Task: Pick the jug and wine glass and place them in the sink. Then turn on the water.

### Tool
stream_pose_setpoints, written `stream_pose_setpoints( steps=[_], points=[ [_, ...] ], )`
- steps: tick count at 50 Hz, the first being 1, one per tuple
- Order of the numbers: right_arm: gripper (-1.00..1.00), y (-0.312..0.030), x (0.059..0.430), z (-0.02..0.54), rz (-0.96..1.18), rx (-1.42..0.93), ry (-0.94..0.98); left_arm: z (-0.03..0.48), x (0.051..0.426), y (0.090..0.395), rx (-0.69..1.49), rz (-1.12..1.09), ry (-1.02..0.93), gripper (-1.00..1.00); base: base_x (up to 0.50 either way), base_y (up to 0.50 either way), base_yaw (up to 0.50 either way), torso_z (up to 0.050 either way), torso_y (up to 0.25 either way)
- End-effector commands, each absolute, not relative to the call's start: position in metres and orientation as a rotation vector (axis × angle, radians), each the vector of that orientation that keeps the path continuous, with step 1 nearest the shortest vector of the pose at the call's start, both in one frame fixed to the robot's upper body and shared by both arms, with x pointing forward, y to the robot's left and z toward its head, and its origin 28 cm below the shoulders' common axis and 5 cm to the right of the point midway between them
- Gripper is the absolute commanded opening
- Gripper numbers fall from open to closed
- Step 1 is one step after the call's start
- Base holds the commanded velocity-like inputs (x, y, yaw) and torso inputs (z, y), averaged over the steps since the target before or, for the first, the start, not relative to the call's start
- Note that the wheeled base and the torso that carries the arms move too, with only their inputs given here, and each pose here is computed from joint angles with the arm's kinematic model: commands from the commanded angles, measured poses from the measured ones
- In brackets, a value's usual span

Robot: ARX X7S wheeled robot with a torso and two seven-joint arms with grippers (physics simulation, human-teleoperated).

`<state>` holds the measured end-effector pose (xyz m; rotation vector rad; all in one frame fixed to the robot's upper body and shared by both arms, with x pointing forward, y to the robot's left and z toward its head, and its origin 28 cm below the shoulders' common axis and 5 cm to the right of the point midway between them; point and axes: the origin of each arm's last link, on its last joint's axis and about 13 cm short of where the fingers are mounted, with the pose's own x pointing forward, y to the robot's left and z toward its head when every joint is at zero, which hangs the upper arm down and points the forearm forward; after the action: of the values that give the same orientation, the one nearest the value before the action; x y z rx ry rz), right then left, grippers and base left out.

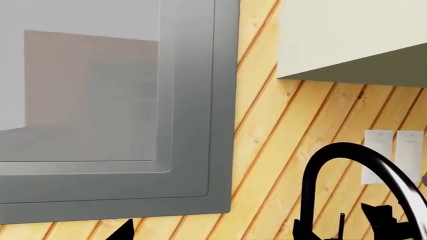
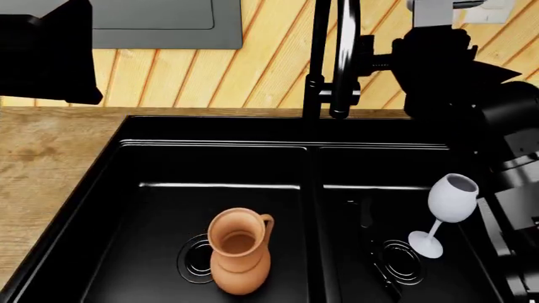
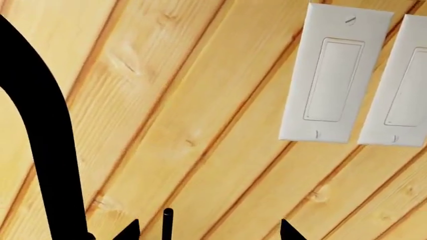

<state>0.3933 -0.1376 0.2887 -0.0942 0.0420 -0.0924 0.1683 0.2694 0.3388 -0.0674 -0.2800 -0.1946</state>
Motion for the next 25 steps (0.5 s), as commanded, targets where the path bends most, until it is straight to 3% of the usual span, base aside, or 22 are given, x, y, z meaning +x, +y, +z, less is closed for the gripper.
stream_pose_setpoints(
  steps=[1,25],
  points=[
    [1.0,-0.132,0.402,0.291,-0.077,-0.081,0.037,0.339,0.168,0.27,-0.064,-0.192,-0.28,1.0,0.0,0.0,0.0,0.0,0.0],
    [1.0,-0.13,0.431,0.285,-0.101,-0.057,0.087,0.341,0.169,0.271,-0.061,-0.187,-0.297,1.0,0.0,0.0,0.0,0.0,0.0]
  ],
)
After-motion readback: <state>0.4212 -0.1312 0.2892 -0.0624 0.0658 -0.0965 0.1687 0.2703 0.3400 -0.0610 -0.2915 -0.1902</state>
